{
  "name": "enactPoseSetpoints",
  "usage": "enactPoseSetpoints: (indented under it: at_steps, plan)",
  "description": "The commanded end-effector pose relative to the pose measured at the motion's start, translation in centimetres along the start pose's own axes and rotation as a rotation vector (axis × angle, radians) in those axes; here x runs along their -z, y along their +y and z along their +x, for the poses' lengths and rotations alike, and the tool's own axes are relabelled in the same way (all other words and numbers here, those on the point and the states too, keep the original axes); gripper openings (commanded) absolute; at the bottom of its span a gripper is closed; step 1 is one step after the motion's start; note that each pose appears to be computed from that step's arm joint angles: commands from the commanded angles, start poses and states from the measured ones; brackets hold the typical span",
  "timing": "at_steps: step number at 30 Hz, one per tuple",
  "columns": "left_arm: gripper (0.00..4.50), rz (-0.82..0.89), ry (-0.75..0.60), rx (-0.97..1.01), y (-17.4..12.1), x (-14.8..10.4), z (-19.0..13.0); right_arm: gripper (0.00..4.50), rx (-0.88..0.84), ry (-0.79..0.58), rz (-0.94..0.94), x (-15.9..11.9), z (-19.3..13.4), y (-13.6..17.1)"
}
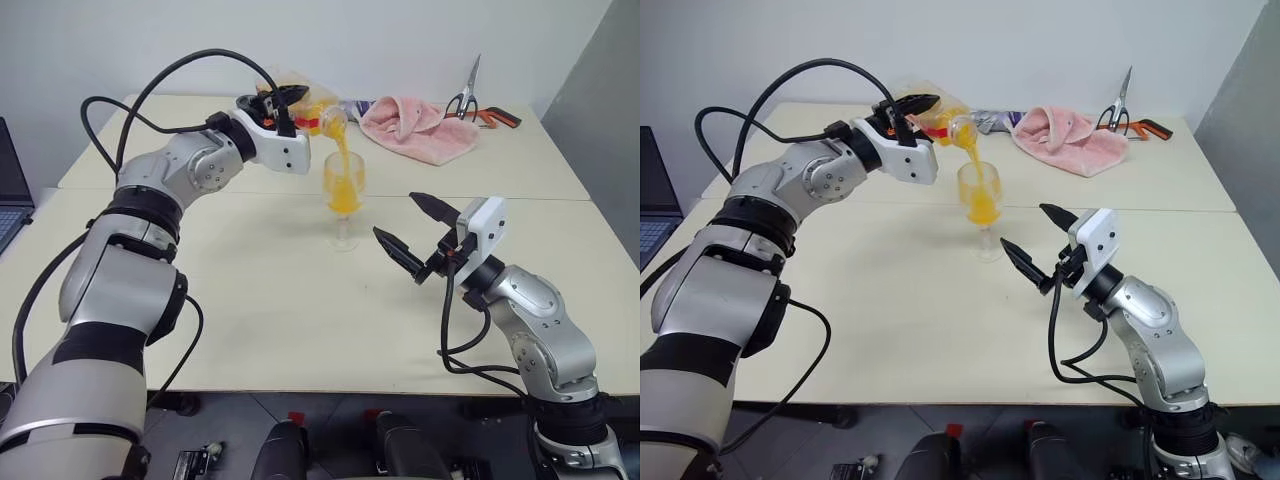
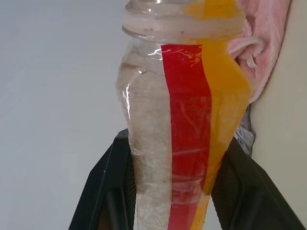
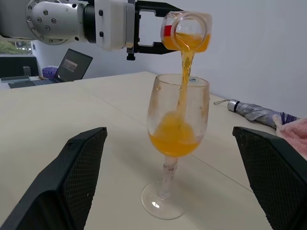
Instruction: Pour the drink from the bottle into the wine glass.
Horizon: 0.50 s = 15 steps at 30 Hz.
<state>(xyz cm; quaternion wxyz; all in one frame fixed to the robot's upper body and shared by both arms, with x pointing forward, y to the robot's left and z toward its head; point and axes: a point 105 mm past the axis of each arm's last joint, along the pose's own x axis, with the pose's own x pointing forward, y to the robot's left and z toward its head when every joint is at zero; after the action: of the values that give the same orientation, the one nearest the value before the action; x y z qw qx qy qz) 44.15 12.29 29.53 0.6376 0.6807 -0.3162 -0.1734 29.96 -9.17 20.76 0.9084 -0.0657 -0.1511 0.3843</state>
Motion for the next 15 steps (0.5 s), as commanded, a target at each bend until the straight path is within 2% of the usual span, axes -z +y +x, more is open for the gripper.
enactPoseSetpoints:
  at_steps: [1,15]
  plan:
    - [1.67,0.041,0.001,-0.080,3.07,0.29,0.00,4.50,-0.012,-0.053,-0.028,-1.50,0.09,0.32]
    - [1.67,0.066,0.010,-0.095,3.45,0.51,-0.06,4.50,-0.023,-0.049,-0.022,-1.37,0.24,0.51]
